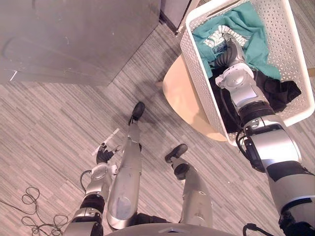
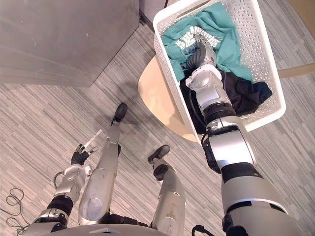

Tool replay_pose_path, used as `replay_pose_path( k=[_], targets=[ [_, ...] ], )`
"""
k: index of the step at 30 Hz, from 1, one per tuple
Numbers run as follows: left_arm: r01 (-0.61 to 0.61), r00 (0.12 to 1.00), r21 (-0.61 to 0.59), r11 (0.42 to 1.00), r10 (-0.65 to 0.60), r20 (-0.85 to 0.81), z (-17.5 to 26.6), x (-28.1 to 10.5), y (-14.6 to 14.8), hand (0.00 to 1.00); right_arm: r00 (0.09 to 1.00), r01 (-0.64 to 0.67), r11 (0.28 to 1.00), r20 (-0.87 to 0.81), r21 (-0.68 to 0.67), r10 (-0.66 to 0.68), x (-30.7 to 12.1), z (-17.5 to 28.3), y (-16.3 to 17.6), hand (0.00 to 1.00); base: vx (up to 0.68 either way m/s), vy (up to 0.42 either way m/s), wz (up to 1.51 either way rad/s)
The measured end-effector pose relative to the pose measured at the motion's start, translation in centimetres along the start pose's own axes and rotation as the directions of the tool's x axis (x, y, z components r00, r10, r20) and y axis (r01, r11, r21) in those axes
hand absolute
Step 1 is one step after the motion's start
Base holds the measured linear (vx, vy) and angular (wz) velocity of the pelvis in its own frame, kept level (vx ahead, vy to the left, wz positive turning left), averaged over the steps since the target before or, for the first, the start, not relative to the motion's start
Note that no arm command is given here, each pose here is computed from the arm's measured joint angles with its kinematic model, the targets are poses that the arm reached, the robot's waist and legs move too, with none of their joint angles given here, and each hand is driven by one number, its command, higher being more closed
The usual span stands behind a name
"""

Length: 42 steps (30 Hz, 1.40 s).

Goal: Pick up the laundry basket with both hands and put the clothes into the washing machine.

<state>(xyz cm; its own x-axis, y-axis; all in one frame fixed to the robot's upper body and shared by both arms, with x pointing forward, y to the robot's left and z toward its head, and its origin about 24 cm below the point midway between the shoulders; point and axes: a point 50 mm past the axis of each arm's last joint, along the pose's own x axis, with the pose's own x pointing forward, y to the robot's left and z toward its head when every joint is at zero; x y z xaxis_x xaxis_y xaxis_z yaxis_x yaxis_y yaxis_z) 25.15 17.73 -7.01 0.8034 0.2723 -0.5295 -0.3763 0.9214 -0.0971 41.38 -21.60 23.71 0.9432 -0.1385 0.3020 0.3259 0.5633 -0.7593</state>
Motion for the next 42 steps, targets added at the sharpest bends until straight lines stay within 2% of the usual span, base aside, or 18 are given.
replay_pose_path(
  k=[8, 17, 21, 26, 30, 34, 35, 42],
  targets=[
    [-0.005, 1.0, -0.02, 1.0, 0.005, 0.011, 0.3, 0.0, -0.2, 0.0, 0.999, -0.037, 0.999, 0.022, -0.01, 0.038, -0.6, 0.4, 1.8, 1.0, 0.01, -0.016, -0.01],
    [-0.003, 1.0, -0.017, 1.0, 0.004, 0.01, 0.2, -0.1, -0.3, 0.0, 0.998, -0.066, 0.997, 0.012, 0.036, 0.066, -1.0, 0.3, 3.1, 1.0, 0.0, -0.013, -0.03],
    [-0.006, 1.0, -0.02, 1.0, 0.006, 0.011, 0.3, 0.0, -0.1, 0.0, 0.997, -0.073, 0.99, -0.015, 0.12, 0.075, -1.3, 0.0, 3.9, 1.0, 0.02, -0.024, -0.01],
    [-0.011, 1.0, -0.026, 1.0, 0.011, 0.005, 0.2, -0.1, 0.0, 0.0, 0.996, -0.031, 0.956, -0.069, 0.292, 0.053, -1.5, -0.3, 4.3, 1.0, 0.0, 0.0, 0.0],
    [-0.027, 1.0, -0.029, 0.999, 0.027, -0.004, 0.0, 0.0, 0.2, 0.0, 0.993, 0.041, 0.889, -0.12, 0.456, 0.016, -1.8, -0.6, 4.2, 1.0, 0.0, -0.005, -0.01],
    [-0.039, 0.999, -0.027, 0.999, 0.039, -0.017, -0.3, -0.1, 0.4, 0.0, 0.983, 0.115, 0.786, -0.185, 0.608, 0.0, -1.9, -1.1, 4.0, 1.0, 0.0, -0.015, -0.04],
    [-0.041, 0.999, -0.025, 0.999, 0.041, -0.021, -0.4, -0.1, 0.5, 0.0, 0.977, 0.157, 0.729, -0.214, 0.666, -0.014, -2.2, -1.5, 3.9, 1.0, 0.0, 0.0, 0.0],
    [-0.065, 0.996, -0.012, 0.998, 0.064, -0.056, -1.4, -0.3, 1.4, 0.0, 0.944, 0.302, 0.521, -0.328, 0.798, -0.045, -3.0, -3.8, 3.1, 1.0, -0.01, -0.032, -0.04]
  ],
)
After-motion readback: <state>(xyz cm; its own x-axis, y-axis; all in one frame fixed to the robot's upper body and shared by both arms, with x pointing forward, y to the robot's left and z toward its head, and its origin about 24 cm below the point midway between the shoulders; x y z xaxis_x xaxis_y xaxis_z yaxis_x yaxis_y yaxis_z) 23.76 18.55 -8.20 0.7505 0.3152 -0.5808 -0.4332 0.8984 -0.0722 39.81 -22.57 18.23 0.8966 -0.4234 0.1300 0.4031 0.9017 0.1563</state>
